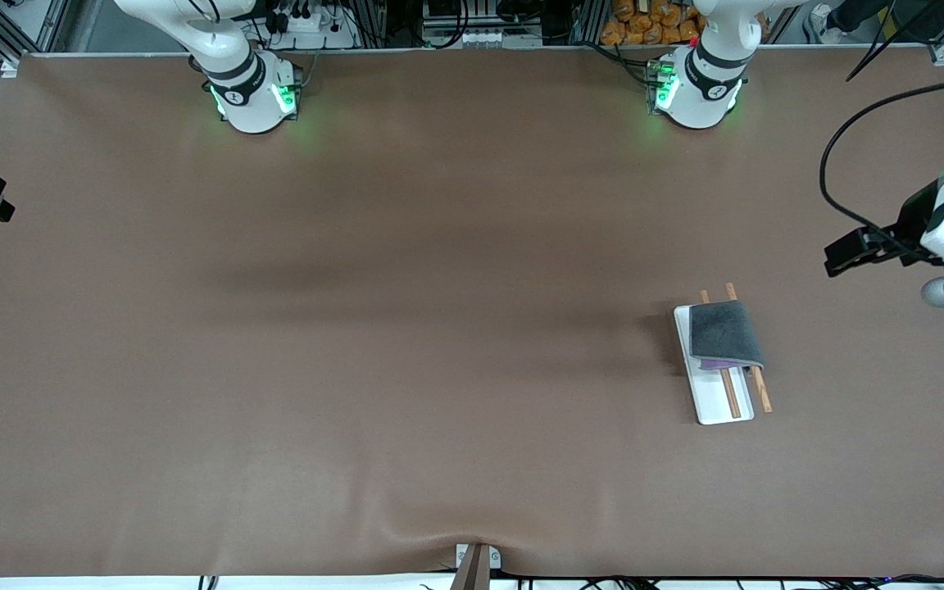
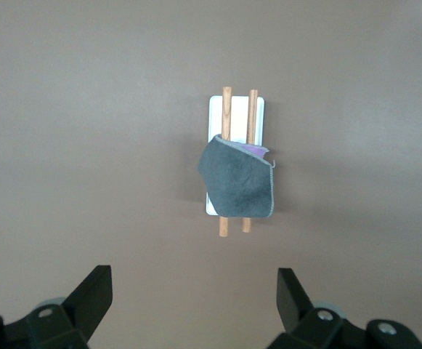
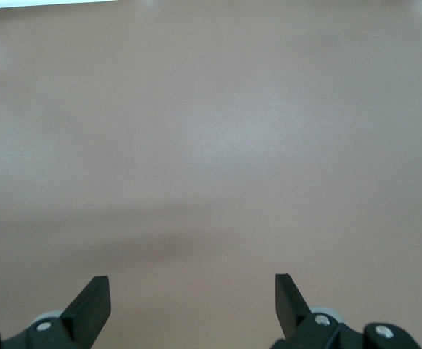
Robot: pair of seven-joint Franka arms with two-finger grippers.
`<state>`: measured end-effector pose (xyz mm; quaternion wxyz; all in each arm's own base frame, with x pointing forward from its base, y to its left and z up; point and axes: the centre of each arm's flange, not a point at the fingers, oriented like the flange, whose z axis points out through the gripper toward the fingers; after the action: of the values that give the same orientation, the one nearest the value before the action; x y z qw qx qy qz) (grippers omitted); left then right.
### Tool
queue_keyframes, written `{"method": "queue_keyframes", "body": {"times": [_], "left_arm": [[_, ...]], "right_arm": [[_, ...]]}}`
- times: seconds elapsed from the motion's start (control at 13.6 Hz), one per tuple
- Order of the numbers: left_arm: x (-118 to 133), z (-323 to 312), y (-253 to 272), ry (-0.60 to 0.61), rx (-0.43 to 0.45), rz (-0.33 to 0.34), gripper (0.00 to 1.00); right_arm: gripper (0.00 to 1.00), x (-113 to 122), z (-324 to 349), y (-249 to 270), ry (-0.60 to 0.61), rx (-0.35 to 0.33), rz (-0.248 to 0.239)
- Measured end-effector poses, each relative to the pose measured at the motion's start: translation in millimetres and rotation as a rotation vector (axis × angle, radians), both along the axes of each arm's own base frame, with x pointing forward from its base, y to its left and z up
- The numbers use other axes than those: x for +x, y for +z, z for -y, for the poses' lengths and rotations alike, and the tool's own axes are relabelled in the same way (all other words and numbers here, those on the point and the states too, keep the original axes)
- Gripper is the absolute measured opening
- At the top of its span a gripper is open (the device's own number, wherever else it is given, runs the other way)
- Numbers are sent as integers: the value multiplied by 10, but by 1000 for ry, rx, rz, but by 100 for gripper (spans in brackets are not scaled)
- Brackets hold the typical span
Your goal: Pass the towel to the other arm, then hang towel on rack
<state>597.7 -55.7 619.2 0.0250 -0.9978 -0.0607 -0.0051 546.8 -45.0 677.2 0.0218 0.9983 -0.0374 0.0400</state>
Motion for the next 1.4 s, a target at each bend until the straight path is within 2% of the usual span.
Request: {"method": "queue_keyframes", "body": {"times": [0.37,0.81,1.4], "left_arm": [[-268,149,411,-21,18,51,100],[-310,65,295,-13,3,21,100],[-595,-65,235,14,-36,5,100]], "right_arm": [[100,0,-2,0,0,0,0],[100,2,-42,0,8,0,-1],[100,2,-42,-1,8,0,-1]]}}
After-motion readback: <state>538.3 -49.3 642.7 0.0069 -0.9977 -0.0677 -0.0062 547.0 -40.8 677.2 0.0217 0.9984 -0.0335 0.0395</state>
